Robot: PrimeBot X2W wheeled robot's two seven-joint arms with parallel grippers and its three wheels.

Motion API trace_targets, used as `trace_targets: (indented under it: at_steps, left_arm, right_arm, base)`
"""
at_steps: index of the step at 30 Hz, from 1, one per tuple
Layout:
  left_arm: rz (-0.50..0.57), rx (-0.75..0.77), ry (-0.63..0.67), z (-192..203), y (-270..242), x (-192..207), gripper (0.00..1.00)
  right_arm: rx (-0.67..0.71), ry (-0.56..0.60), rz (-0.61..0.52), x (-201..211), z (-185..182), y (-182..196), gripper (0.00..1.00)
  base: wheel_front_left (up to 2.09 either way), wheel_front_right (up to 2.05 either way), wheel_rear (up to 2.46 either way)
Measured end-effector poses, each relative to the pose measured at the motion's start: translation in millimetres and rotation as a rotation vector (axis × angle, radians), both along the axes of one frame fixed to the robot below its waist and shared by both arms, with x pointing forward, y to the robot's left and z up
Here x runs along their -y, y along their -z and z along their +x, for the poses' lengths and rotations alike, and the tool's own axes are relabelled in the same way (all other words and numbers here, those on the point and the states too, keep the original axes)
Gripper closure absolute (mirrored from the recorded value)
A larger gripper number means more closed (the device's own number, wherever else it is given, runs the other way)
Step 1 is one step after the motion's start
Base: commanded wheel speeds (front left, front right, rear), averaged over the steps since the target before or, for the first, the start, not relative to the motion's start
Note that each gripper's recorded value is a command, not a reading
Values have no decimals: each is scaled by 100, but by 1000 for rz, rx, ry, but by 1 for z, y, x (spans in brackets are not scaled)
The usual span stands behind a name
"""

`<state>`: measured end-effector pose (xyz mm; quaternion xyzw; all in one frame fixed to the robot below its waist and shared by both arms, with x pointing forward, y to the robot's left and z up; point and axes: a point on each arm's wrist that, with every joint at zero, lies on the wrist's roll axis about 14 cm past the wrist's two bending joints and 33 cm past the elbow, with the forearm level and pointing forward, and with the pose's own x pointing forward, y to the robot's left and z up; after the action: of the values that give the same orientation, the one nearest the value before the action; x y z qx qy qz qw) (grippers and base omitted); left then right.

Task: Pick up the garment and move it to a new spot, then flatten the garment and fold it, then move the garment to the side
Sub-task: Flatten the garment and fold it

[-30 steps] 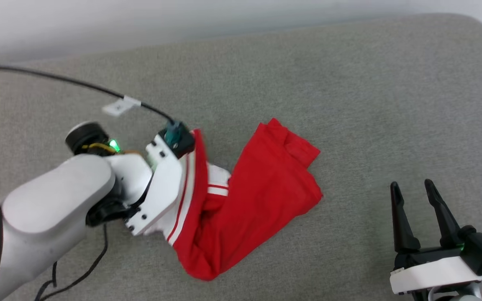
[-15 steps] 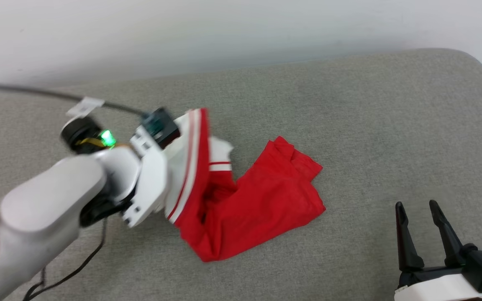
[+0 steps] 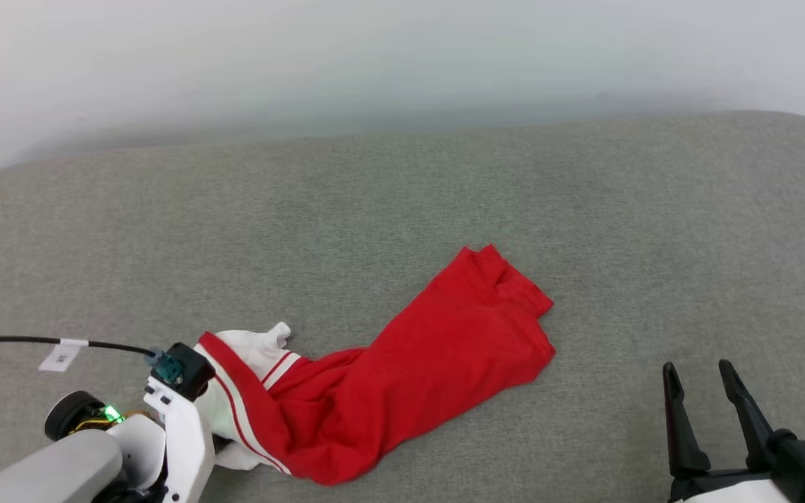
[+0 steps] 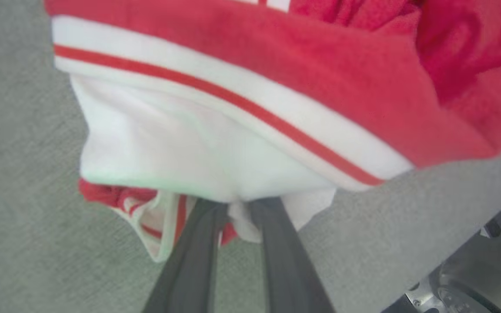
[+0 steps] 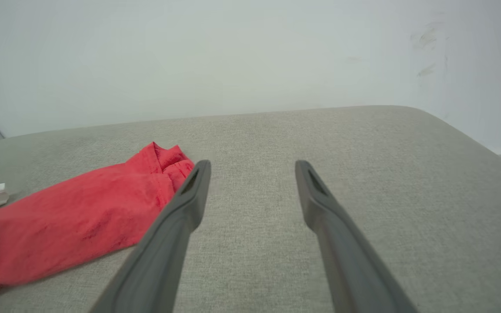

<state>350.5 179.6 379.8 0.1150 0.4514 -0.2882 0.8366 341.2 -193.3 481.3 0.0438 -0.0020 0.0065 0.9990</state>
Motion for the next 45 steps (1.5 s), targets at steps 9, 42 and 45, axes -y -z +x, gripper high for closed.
trace_targets:
  at_steps: [9, 42, 45]
  left_arm:
    - [56, 149, -12, 19, -50, -22, 0]
    - [284, -26, 222, 106, -59, 34, 0]
    - [314, -89, 260, 97, -39, 36, 0]
  right_arm:
    - [24, -45, 0, -14, 2, -7, 0]
    - [-32, 56, 6, 17, 14, 10, 0]
    - [-45, 61, 2, 19, 17, 15, 0]
  base:
    - [0, 0, 0]
    - [0, 0, 0]
    - [0, 0, 0]
